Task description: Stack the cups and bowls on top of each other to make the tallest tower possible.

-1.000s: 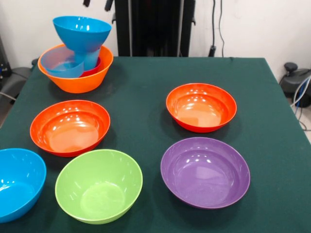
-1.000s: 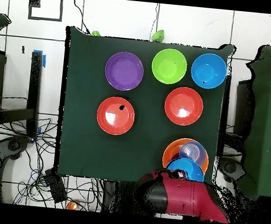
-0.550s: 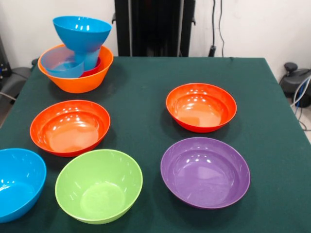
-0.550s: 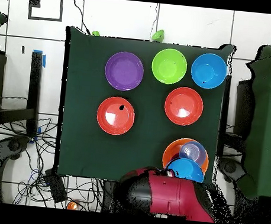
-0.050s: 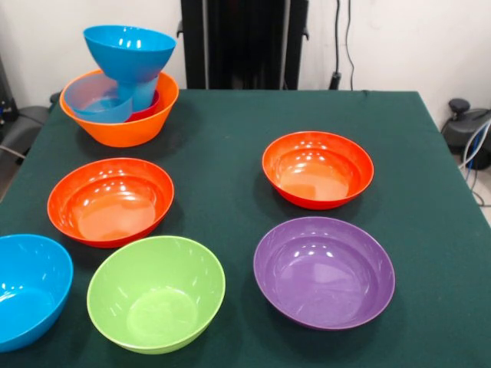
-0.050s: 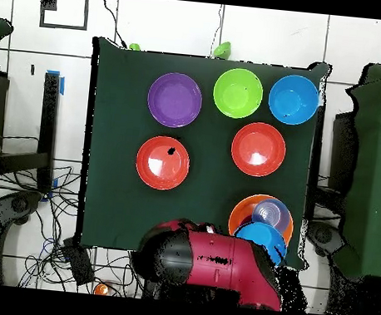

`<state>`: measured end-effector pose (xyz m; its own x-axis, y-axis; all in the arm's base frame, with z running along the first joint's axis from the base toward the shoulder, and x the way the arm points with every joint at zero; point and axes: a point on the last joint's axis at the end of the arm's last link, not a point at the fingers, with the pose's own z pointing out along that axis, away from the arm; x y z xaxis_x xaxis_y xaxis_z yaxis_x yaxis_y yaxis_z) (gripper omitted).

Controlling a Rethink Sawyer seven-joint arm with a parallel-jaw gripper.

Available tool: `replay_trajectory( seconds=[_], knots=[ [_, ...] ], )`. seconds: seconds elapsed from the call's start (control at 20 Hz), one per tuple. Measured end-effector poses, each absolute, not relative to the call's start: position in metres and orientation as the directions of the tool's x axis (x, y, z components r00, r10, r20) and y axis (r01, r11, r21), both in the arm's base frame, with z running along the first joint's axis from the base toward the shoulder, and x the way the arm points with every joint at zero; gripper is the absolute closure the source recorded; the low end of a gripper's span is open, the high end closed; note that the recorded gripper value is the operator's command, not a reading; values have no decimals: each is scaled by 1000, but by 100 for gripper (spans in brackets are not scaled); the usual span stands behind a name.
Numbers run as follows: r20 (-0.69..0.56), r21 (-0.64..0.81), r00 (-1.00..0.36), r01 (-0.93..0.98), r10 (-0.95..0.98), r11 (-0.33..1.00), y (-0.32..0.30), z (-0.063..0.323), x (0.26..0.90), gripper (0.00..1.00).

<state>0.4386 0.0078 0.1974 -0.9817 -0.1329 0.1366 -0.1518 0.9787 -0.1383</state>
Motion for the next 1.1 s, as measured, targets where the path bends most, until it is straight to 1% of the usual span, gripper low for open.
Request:
replay_trajectory(
  seconds=[0.2,0.35,0.4,1.1],
  knots=[
    [130,-85,-982,-147,-135,986,33,187,449,0],
    [133,-66,-982,-146,-137,987,40,180,452,0],
    [142,-51,-981,-144,-135,988,44,172,456,0],
    [206,-8,-971,-128,-124,992,42,125,478,0]
  ],
)
